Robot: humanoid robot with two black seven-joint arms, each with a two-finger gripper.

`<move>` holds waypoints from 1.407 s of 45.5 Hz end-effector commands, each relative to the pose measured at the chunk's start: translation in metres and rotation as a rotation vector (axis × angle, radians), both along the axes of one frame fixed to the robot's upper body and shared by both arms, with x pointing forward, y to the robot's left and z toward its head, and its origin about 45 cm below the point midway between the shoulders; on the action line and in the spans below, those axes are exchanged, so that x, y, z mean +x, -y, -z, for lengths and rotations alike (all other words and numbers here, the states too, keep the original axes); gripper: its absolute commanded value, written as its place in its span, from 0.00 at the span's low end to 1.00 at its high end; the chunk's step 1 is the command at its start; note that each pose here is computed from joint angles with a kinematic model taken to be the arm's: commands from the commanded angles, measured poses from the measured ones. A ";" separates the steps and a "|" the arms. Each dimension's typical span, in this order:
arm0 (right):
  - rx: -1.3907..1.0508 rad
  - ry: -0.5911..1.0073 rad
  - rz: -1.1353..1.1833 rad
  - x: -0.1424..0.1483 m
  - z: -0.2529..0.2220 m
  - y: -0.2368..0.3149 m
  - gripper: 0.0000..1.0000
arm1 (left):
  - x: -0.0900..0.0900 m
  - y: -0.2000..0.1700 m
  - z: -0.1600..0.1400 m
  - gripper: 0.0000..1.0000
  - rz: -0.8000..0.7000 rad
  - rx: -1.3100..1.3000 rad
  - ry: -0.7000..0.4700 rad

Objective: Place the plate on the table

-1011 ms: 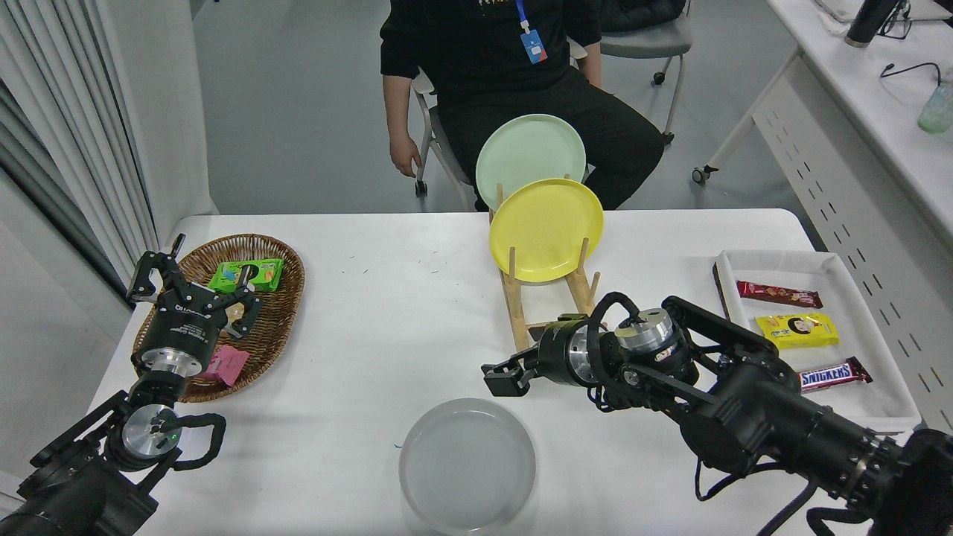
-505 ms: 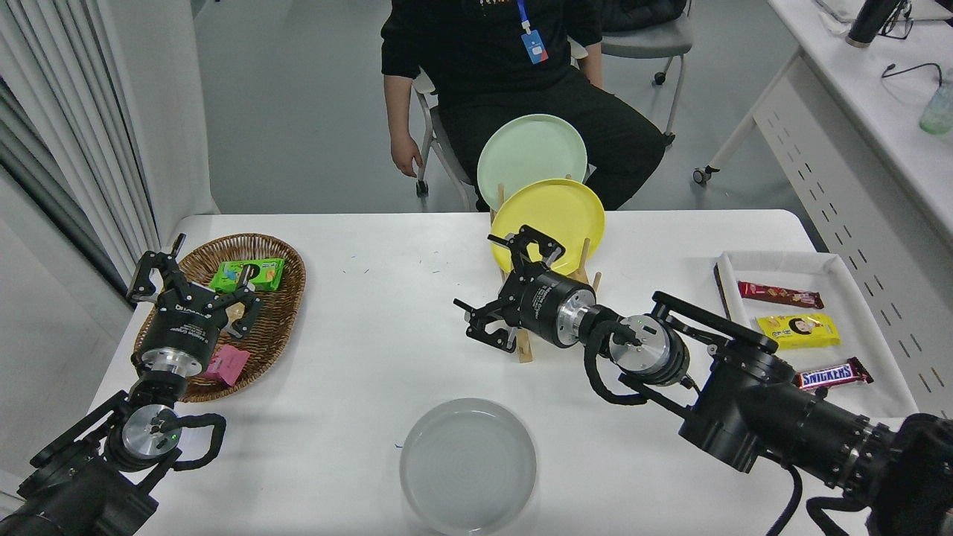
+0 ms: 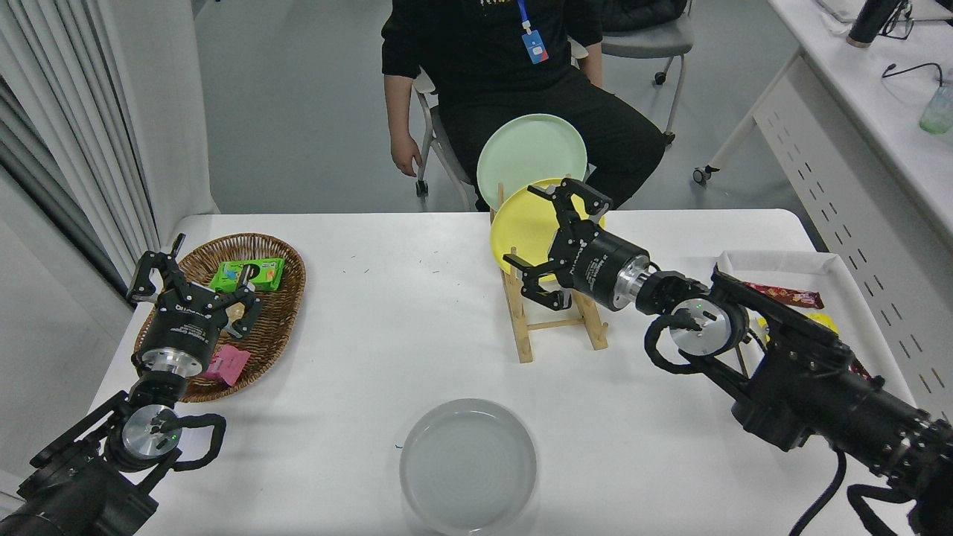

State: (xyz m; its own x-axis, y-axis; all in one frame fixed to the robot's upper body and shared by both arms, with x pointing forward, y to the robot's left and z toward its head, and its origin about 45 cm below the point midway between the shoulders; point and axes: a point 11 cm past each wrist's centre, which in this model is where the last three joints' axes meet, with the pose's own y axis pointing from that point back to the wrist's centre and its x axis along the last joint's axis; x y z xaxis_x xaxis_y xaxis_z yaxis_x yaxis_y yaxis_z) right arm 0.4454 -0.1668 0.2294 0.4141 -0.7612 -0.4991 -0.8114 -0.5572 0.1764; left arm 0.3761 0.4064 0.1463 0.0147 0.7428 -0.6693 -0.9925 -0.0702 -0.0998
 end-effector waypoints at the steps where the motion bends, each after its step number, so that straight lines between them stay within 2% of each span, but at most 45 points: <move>1: -0.025 0.050 0.128 0.019 -0.012 0.058 1.00 | 0.000 0.000 0.000 0.98 0.000 0.000 0.001; 20: -0.068 0.118 0.412 0.036 0.002 0.146 1.00 | 0.000 0.001 0.000 0.98 0.001 -0.001 0.000; 29: -0.096 0.118 0.520 0.030 0.020 0.178 1.00 | 0.000 0.000 0.000 0.98 0.000 0.000 0.001; 53: -0.083 0.037 0.554 0.011 0.067 0.172 1.00 | 0.000 0.000 0.000 0.98 0.000 0.000 0.001; 64: -0.099 0.028 0.553 0.011 0.071 0.172 1.00 | 0.000 0.000 0.000 0.98 0.000 0.000 -0.001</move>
